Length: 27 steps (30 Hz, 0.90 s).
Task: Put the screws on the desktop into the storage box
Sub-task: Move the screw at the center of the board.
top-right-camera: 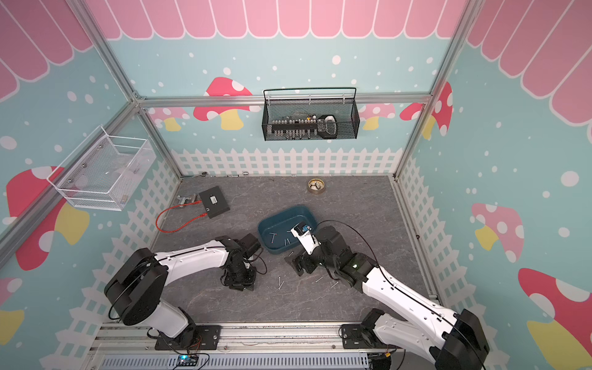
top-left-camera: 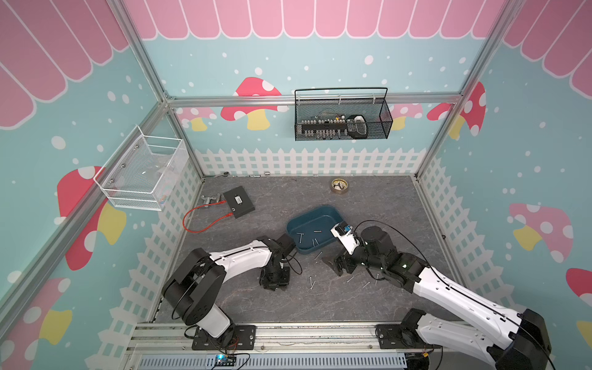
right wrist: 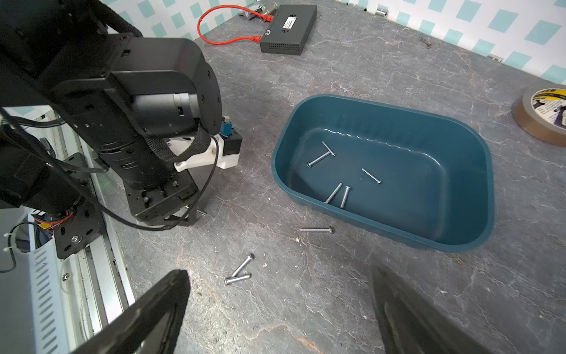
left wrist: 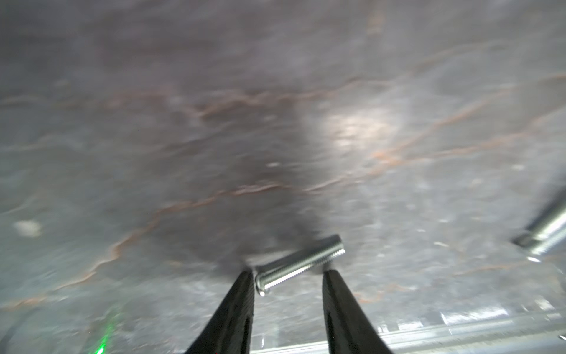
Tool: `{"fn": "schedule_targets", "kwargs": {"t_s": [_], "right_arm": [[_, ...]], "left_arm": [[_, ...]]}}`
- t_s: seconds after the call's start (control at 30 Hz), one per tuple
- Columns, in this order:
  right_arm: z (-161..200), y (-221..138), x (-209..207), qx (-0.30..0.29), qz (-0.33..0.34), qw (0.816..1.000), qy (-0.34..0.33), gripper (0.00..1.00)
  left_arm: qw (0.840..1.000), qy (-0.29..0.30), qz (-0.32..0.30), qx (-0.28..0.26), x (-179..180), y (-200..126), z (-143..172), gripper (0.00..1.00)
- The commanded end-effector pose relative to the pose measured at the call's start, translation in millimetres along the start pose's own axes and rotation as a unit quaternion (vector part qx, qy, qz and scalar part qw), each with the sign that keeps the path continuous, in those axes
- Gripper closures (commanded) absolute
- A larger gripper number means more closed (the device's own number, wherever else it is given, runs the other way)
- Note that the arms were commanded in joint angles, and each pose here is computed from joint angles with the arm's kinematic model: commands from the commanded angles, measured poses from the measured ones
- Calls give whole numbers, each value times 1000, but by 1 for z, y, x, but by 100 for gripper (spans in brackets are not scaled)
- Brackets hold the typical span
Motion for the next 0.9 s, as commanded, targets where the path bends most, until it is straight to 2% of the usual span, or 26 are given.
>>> {"fn": "schedule_targets", "kwargs": {"t_s": [0.0, 0.17, 0.37, 0.87], "right_arm": [[2, 2, -1, 5, 2, 1000, -2, 3], [2, 1, -2, 6, 4, 1000, -1, 3], [4, 2, -1, 9, 2, 1000, 0, 3], [7, 4, -1, 15, 2, 1000, 2, 3]], "left_arm": [[999, 22, 40, 6, -20, -1, -3, 60], [998, 31, 44, 10, -27, 0, -1, 60], [997, 45, 54, -17, -30, -12, -4, 60], [996, 71, 14, -56, -26, -19, -17, 61]]}}
Point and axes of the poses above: each gripper's point midway between its finger pads, its own y axis out along the fingers, its own x axis along the line the jaws close on, z = x × y, the point moved 4 cm from there along -y, back along the fingers, and after that the axes turned 15 degrees about -y, right-handed, at the moved point
